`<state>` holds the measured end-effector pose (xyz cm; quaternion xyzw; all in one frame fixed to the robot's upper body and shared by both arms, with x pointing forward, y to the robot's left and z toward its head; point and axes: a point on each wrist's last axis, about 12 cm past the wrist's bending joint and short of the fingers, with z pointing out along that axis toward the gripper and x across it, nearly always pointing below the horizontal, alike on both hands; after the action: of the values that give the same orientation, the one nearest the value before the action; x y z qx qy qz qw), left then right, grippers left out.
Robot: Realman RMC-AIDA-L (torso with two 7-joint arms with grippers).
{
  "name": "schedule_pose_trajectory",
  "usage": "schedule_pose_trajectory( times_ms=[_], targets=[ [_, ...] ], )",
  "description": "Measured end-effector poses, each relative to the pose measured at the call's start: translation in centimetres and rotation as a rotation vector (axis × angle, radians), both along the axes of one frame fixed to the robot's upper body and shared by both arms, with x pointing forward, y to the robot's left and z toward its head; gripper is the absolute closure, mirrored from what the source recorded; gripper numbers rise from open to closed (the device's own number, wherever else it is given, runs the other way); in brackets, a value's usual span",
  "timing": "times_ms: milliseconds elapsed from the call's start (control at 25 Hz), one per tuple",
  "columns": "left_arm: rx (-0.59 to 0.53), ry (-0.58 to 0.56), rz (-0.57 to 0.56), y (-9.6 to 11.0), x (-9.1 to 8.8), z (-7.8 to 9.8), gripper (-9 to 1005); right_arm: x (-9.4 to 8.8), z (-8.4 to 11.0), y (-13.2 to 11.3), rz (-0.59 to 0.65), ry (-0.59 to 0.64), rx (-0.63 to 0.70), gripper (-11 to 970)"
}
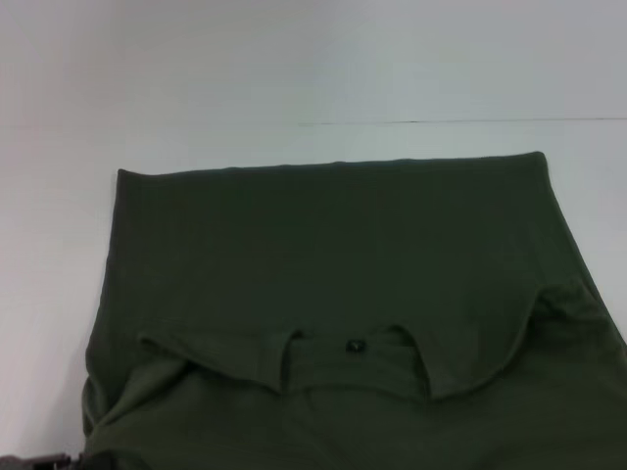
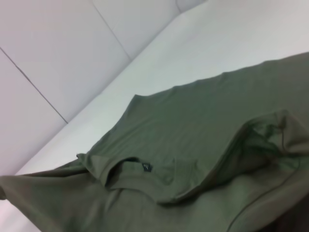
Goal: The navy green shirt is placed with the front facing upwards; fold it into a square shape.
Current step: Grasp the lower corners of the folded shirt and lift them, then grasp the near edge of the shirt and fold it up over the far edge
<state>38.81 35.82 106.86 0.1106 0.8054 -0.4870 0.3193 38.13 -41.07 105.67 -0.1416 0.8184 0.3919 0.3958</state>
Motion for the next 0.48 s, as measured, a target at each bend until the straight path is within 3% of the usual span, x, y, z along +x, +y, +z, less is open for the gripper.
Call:
schedule_pose_trajectory(
  times_ms=[240, 480],
  targets=[
    [-0.013, 0.036, -0.014, -0.1, -1.5, -0.6, 905, -1.7, 0.3, -0.7, -0.023, -0.016, 0.015, 905],
    [-0.009, 0.06, -0.022, -0.1, -1.9, -1.0, 905, -1.5, 0.6, -1.3, -0.045, -0.03, 0.007, 902]
  ],
)
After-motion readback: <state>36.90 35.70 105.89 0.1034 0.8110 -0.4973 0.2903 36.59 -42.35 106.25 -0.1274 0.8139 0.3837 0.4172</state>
